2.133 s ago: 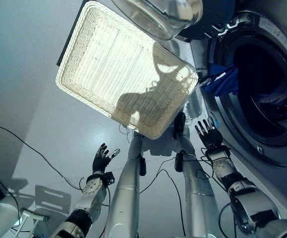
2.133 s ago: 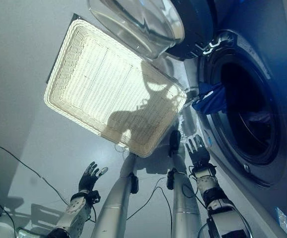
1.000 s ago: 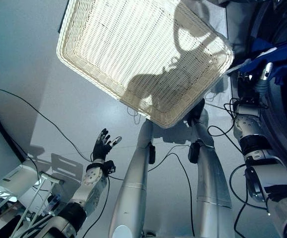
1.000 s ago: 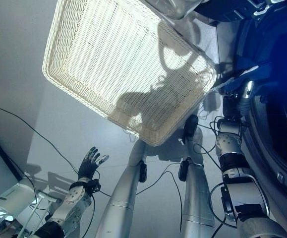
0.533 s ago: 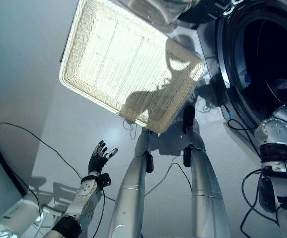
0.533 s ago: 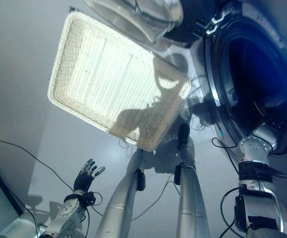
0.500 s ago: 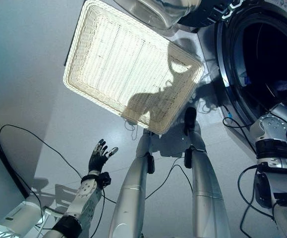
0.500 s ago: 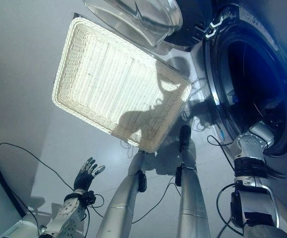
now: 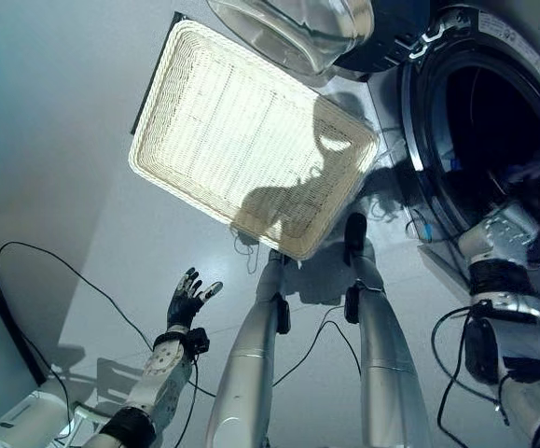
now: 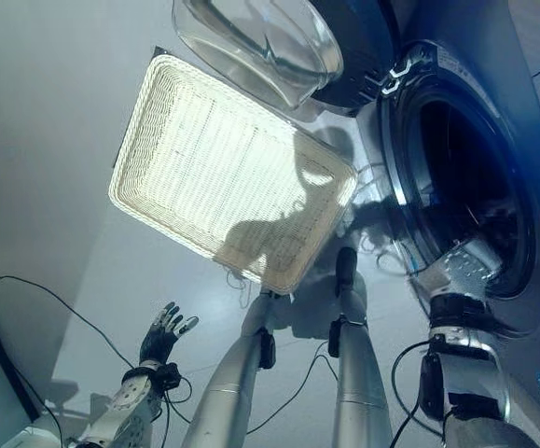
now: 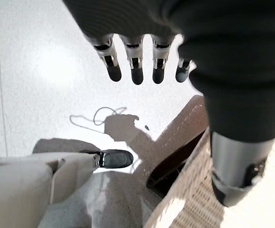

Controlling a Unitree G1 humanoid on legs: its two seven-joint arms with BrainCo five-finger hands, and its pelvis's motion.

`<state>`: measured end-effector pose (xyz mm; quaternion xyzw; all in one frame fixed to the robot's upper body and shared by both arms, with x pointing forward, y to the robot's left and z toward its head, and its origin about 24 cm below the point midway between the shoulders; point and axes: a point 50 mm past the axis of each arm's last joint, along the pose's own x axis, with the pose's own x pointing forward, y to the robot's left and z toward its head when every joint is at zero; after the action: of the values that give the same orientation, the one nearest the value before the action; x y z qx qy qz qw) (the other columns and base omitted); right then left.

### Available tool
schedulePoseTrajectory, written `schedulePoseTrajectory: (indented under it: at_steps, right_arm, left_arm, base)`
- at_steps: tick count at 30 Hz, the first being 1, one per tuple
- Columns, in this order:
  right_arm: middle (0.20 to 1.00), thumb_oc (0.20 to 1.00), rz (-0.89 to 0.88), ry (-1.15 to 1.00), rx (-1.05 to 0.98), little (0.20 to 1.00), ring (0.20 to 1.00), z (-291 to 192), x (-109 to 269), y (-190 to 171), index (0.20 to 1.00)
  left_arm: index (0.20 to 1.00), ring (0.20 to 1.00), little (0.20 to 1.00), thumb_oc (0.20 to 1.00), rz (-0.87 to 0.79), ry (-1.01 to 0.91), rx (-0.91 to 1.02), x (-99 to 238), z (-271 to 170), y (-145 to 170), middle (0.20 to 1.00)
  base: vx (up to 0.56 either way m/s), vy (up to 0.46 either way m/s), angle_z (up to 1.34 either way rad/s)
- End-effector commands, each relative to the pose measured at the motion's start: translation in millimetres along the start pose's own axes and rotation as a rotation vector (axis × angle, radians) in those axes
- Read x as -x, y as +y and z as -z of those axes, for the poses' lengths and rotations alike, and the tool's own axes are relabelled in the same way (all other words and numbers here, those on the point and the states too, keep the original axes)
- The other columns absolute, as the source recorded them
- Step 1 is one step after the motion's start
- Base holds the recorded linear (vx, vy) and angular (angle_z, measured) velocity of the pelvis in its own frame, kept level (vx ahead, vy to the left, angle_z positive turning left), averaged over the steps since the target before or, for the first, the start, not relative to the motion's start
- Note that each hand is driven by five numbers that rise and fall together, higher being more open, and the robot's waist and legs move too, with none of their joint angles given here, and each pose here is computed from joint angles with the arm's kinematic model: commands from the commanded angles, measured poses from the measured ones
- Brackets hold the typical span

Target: Put the clothes into the washing machine.

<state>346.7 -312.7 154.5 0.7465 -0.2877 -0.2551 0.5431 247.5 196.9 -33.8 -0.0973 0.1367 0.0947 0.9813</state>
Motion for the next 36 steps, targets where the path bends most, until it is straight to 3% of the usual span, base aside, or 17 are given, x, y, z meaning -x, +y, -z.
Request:
schedulePoseTrajectory:
  at_steps: [1,4,5,6,7,9,10,12,16,20,21,23,26,28,36]
  right_arm:
    - [1.0,1.0,-0.146,0.074,0.115,1.0,1.0,-16,-2,-1,1.0]
    - [1.0,1.0,-0.169,0.154,0.227,1.0,1.0,-10,1,-15,1.0]
    - [1.0,1.0,-0.186,0.189,0.358,1.0,1.0,-5,5,-21,1.0]
    - [1.0,1.0,-0.239,0.25,0.69,1.0,1.0,5,14,-35,1.0]
    - [1.0,1.0,-0.237,0.25,0.707,1.0,1.0,5,15,-36,1.0]
    - [1.0,1.0,-0.286,0.276,1.112,1.0,1.0,4,26,-61,1.0]
    - [1.0,1.0,-0.298,0.282,1.177,1.0,1.0,5,28,-65,1.0]
    - [1.0,1.0,-0.42,0.287,1.546,1.0,1.0,13,44,-81,1.0]
    - [1.0,1.0,-0.549,0.281,1.856,1.0,1.0,19,62,-100,1.0]
    - [1.0,1.0,-0.502,0.418,1.988,1.0,1.0,8,72,-132,1.0]
    - [1.0,1.0,-0.382,0.57,2.082,1.0,1.0,-19,83,-169,1.0]
    - [1.0,1.0,-0.297,0.679,2.144,1.0,1.0,-43,97,-196,1.0]
    - [1.0,1.0,-0.208,0.798,2.194,1.0,1.0,-67,107,-215,1.0]
    - [1.0,1.0,-0.081,0.987,2.251,1.0,1.0,-96,127,-240,1.0]
    - [1.0,1.0,0.159,1.239,2.313,1.0,1.0,-144,160,-267,1.0]
  left_arm:
    - [1.0,1.0,1.0,1.0,-0.012,0.021,-0.016,4,10,-2,1.0]
    - [1.0,1.0,1.0,1.0,-0.018,0.024,-0.016,3,11,0,1.0]
    - [1.0,1.0,1.0,1.0,-0.022,0.027,-0.013,3,12,1,1.0]
    - [1.0,1.0,1.0,1.0,-0.032,0.038,-0.013,1,14,4,1.0]
    - [1.0,1.0,1.0,1.0,-0.033,0.04,-0.015,1,15,5,1.0]
    - [1.0,1.0,1.0,1.0,-0.038,0.054,-0.014,0,18,12,1.0]
    - [1.0,1.0,1.0,1.0,-0.038,0.057,-0.016,0,19,14,1.0]
    - [1.0,1.0,1.0,1.0,-0.035,0.08,-0.028,2,24,21,1.0]
    - [1.0,1.0,1.0,1.0,-0.045,0.131,-0.028,7,38,34,1.0]
    - [1.0,1.0,1.0,1.0,0.002,0.17,-0.018,9,47,41,1.0]
    - [1.0,1.0,1.0,1.0,0.025,0.208,-0.018,14,55,47,1.0]
    - [1.0,1.0,1.0,1.0,0.028,0.234,-0.051,18,62,49,1.0]
    - [1.0,1.0,1.0,1.0,0.049,0.274,-0.085,22,69,51,1.0]
    - [1.0,1.0,1.0,1.0,0.077,0.345,-0.093,28,80,52,1.0]
    - [1.0,1.0,1.0,1.0,0.138,0.535,-0.113,49,110,50,1.0]
  base:
    - [0.0,0.0,0.0]
    - [-0.03,0.009,0.05]
    - [-0.08,0.036,0.09]
    - [-0.08,0.037,0.12]
    - [-0.1,0.034,0.1]
    - [-0.08,0.022,0.09]
    - [-0.08,0.021,0.09]
    - [-0.08,0.009,0.08]
    - [-0.05,0.032,0.08]
    - [-0.04,0.058,-0.01]
    - [-0.02,0.047,0.03]
    - [-0.01,0.054,0.02]
    - [0.04,0.03,-0.03]
    - [0.11,0.009,-0.04]
    - [0.11,-0.01,0.06]
